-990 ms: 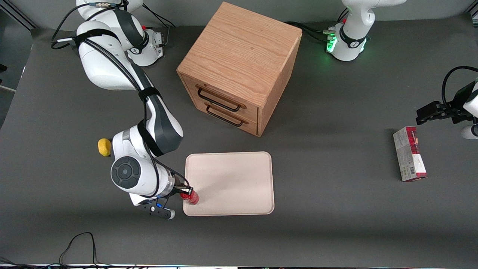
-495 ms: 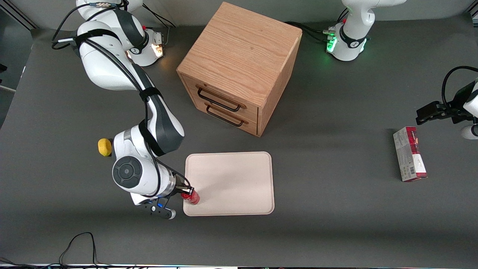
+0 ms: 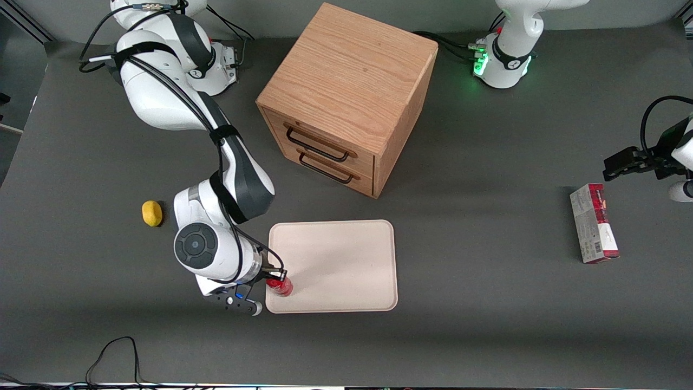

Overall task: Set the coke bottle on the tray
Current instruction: 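Carry the bottle over the cream tray and lower it, then open the right gripper to release the bottle on the tray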

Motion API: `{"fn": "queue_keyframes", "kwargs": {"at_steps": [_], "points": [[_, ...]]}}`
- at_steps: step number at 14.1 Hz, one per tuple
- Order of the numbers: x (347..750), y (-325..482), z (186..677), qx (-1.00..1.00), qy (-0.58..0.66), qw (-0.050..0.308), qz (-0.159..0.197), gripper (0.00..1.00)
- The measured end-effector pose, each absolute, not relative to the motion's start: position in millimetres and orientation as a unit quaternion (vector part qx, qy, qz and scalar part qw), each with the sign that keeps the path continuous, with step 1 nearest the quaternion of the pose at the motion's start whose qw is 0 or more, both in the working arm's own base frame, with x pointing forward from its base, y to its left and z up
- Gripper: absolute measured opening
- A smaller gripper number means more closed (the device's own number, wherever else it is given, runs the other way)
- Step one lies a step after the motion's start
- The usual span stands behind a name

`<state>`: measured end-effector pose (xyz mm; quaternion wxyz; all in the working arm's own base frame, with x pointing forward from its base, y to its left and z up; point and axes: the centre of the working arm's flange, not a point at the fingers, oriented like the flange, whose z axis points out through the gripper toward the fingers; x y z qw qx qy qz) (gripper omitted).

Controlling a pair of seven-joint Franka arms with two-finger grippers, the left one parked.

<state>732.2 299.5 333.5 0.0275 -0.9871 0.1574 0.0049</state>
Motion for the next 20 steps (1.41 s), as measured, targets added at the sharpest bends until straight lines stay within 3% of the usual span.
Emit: {"fn": "queue_keyframes", "kwargs": {"at_steps": [5,6,20], "points": [[732.5,299.2,333.9,-0.987,0.158,0.027,0.004,0.96],[732.5,299.1,333.9,-0.987,0.158,0.027,0.004,1.00],[733.0,298.9,336.9,-0.987,0.158,0.027,0.002,1.00]]}}
